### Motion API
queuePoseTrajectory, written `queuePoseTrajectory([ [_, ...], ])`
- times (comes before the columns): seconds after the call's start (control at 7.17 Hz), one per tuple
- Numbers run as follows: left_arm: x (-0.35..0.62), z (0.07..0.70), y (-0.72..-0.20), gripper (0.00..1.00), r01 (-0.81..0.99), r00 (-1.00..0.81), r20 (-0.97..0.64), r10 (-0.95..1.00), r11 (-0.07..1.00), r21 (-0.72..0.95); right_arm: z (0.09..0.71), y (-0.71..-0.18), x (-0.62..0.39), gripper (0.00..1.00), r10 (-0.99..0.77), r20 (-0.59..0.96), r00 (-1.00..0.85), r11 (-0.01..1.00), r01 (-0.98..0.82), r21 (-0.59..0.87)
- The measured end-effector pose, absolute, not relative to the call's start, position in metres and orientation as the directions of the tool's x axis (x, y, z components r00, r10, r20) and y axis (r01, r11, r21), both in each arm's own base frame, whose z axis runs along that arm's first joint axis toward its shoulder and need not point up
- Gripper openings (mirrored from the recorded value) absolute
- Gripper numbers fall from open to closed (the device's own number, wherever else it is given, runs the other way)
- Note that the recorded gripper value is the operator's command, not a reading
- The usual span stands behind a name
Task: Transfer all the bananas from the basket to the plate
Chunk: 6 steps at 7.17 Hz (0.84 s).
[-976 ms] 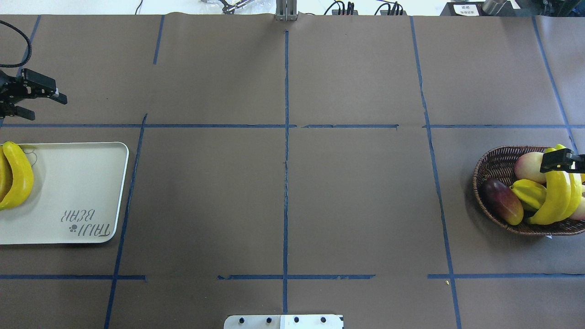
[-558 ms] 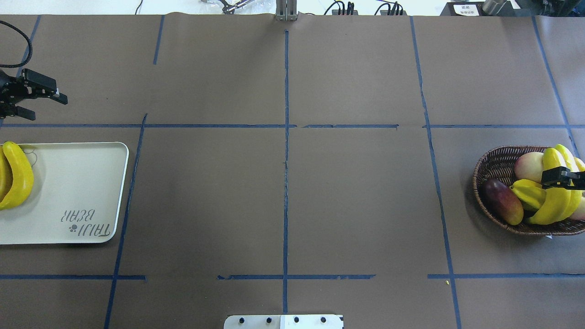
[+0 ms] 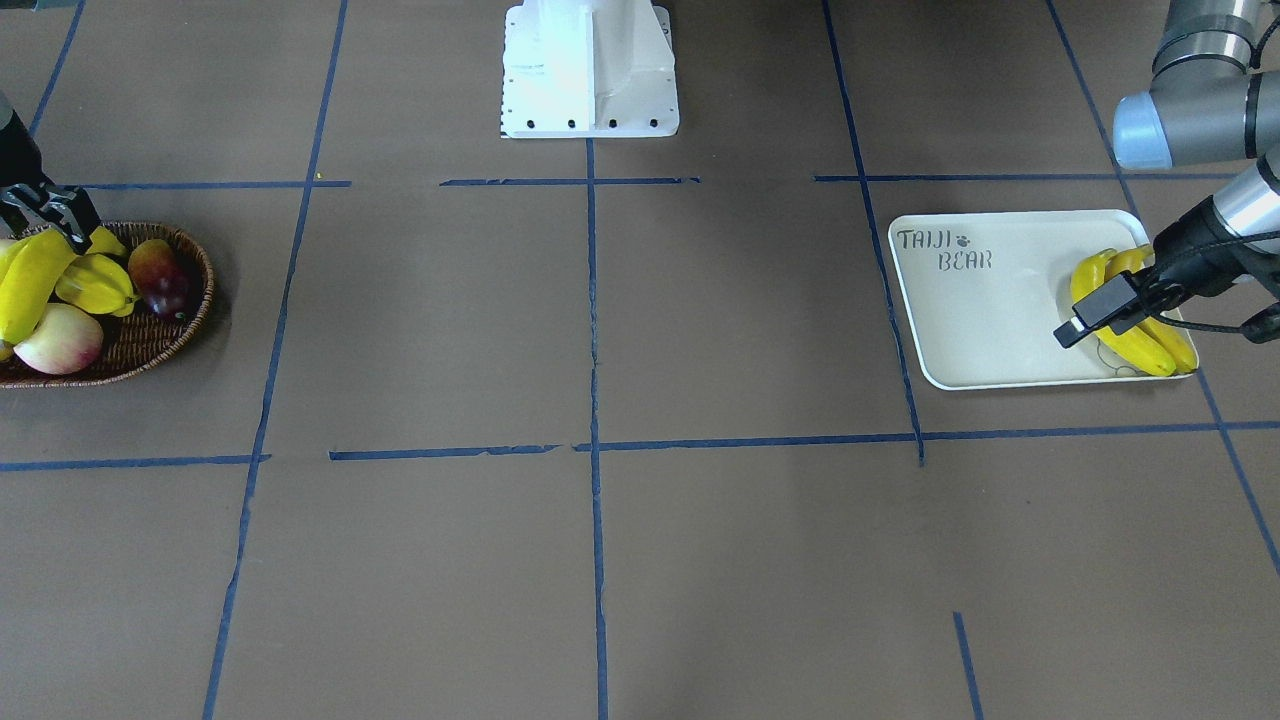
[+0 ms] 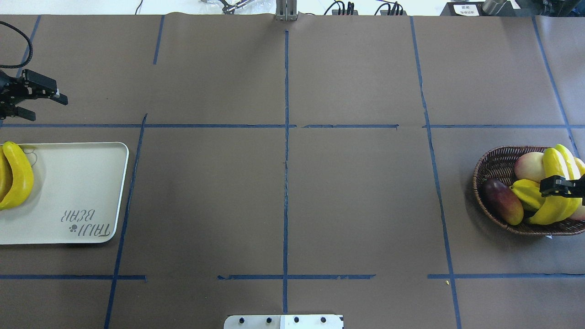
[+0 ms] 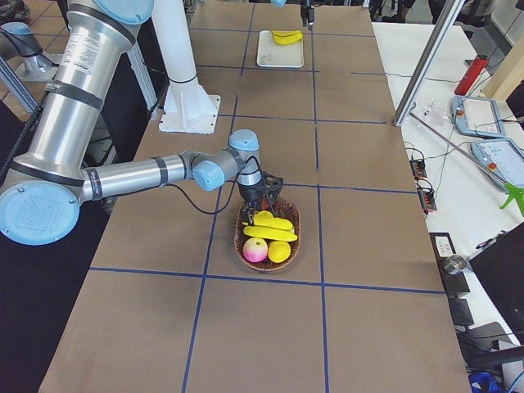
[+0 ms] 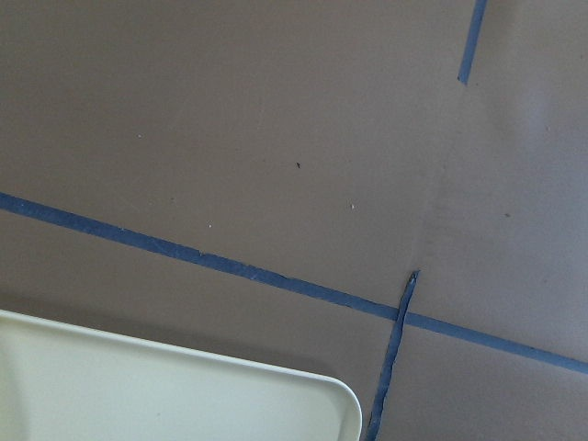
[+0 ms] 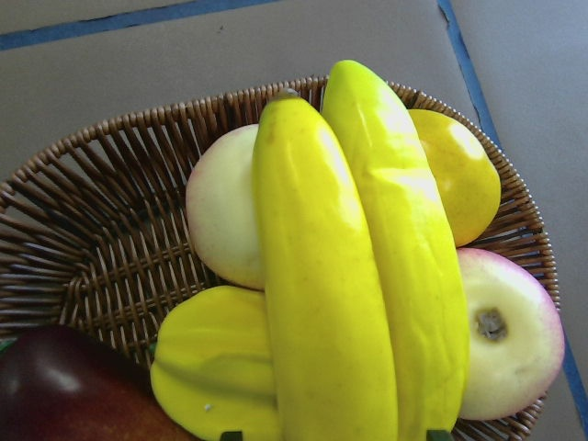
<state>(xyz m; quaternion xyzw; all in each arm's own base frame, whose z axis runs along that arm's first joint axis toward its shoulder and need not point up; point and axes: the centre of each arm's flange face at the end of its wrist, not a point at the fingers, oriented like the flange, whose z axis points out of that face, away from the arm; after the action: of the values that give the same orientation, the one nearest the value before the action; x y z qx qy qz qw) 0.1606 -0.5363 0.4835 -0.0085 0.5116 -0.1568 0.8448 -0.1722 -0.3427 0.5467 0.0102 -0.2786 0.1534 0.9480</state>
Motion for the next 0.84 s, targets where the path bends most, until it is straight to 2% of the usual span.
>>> queuePoseTrajectory([
  [0.42, 0.1616, 0.4868, -0.5366, 1.00, 0.256, 0.430, -0.859, -0.278, 0.950, -0.179, 0.5469, -0.3423, -0.1781, 0.63, 0.278, 0.520, 0.808, 0.956, -0.287, -0.065],
  [0.56, 0.1618, 0.4873, -0.5367, 1.00, 0.256, 0.430, -0.859, -0.278, 0.950, -0.179, 0.5473, -0.3422, -0.1806, 0.59, 0.275, 0.511, 0.814, 0.957, -0.284, -0.062],
  [0.7, 0.1618, 0.4876, -0.5367, 1.00, 0.256, 0.431, -0.859, -0.278, 0.950, -0.179, 0.5479, -0.3423, -0.1825, 0.50, 0.274, 0.502, 0.820, 0.957, -0.283, -0.059],
  [0.84, 0.1619, 0.4879, -0.5368, 1.00, 0.255, 0.432, -0.859, -0.277, 0.950, -0.178, 0.5481, -0.3427, -0.1837, 0.34, 0.274, 0.496, 0.824, 0.957, -0.283, -0.058],
])
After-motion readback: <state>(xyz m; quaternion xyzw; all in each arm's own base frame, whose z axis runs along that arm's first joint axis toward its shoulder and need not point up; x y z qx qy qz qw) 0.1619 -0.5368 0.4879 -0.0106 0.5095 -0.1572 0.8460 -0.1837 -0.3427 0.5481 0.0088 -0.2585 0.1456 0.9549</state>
